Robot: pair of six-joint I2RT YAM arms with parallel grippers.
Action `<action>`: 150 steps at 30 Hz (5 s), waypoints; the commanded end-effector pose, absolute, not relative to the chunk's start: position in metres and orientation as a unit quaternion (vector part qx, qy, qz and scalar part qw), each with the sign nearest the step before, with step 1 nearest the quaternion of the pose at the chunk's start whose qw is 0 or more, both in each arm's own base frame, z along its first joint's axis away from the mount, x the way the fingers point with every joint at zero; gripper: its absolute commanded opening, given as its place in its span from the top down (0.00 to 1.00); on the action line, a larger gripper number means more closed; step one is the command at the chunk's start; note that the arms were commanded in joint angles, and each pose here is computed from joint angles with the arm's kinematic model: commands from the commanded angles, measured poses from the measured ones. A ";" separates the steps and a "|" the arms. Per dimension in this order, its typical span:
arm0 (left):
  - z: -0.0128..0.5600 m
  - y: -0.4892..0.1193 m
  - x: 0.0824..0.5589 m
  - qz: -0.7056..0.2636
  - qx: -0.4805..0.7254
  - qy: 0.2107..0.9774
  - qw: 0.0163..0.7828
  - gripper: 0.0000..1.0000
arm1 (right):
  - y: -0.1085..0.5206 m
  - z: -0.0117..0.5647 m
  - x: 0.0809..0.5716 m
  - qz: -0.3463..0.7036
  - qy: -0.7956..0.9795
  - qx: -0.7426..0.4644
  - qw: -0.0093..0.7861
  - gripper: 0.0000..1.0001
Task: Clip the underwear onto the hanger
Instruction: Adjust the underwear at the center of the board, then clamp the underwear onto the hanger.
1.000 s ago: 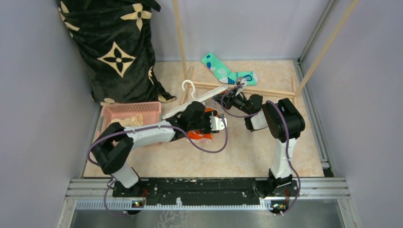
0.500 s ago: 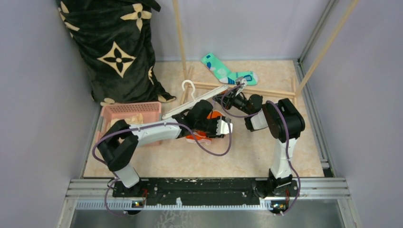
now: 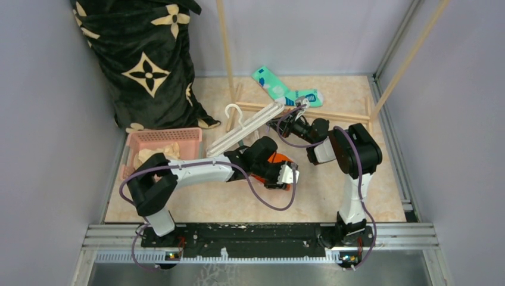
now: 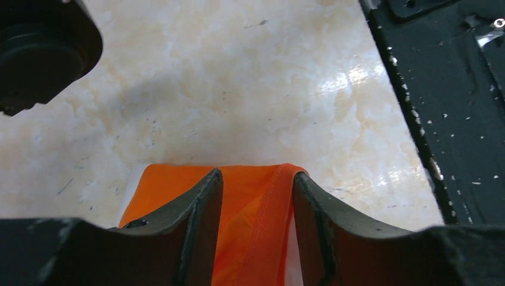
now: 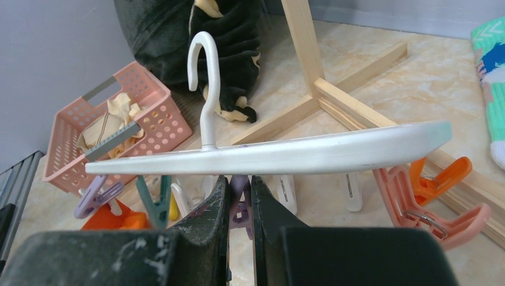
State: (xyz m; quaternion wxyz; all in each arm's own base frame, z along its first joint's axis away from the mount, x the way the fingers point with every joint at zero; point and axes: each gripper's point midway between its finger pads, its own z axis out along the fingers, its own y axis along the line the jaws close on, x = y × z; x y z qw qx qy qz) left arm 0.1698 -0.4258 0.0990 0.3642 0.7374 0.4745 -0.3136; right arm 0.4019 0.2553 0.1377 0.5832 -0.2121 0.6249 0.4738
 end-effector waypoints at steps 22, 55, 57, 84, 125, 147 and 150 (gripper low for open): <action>0.125 -0.434 0.168 -0.305 0.713 0.493 0.394 0.76 | 0.260 0.166 0.399 0.476 0.583 -0.237 0.614 1.00; 0.118 -0.374 0.163 -0.236 0.726 0.536 0.360 0.46 | 0.261 0.163 0.399 0.482 0.581 -0.234 0.612 1.00; 0.114 -0.368 0.160 -0.236 0.724 0.541 0.357 0.46 | 0.261 0.163 0.399 0.482 0.581 -0.234 0.612 1.00; 0.048 -0.298 0.151 -0.009 0.799 0.413 0.436 0.21 | 0.263 0.169 0.401 0.486 0.574 -0.238 0.615 1.00; 0.038 -0.343 0.188 -0.113 0.792 0.457 0.388 0.48 | 0.263 0.169 0.398 0.493 0.569 -0.234 0.615 1.00; 0.058 -0.357 0.223 -0.079 0.742 0.514 0.423 1.00 | 0.262 0.172 0.394 0.495 0.565 -0.237 0.616 1.00; 0.084 -0.361 0.226 -0.124 0.708 0.549 0.426 1.00 | 0.261 0.180 0.392 0.494 0.561 -0.236 0.621 1.00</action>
